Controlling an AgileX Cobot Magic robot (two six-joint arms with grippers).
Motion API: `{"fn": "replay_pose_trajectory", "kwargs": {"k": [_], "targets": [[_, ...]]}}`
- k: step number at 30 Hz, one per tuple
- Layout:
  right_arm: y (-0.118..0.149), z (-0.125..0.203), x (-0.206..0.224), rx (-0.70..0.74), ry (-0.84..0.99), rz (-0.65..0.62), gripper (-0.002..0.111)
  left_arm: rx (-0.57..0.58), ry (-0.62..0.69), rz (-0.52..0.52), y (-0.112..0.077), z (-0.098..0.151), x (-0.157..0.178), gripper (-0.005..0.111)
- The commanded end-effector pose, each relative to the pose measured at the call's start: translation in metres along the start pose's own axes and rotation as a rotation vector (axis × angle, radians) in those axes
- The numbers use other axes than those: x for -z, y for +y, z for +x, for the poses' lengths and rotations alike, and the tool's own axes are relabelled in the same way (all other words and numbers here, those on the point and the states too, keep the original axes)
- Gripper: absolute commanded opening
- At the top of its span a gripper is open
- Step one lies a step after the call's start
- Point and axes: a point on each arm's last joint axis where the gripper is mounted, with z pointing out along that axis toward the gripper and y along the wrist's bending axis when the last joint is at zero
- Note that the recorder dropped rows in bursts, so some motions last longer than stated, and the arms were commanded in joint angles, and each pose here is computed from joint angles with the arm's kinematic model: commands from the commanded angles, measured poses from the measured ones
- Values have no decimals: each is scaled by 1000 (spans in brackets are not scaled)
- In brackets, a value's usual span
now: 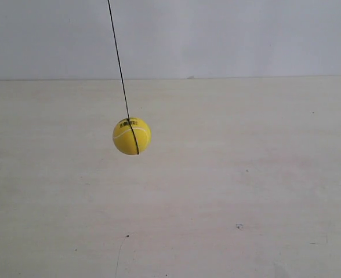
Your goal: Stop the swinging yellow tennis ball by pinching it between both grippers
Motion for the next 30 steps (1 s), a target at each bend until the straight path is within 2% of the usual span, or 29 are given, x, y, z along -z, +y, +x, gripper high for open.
{"fn": "replay_pose_trajectory", "kwargs": {"k": [1, 15, 20, 22, 25, 30], "targets": [[-2, 11, 2, -10, 97, 21, 0, 14, 10, -5, 0, 2, 0, 5], [-3, 13, 3, 17, 117, 26, 0, 14, 10, -5, 0, 2, 0, 5], [0, 14, 3, -63, 126, 0, 0, 14, 10, -5, 0, 2, 0, 5], [0, 14, 3, -36, 126, -3, 0, 14, 10, -5, 0, 2, 0, 5], [0, 14, 3, 92, 126, -12, 0, 14, 10, -5, 0, 2, 0, 5], [0, 14, 3, 108, 124, -15, 0, 14, 10, -5, 0, 2, 0, 5]]}}
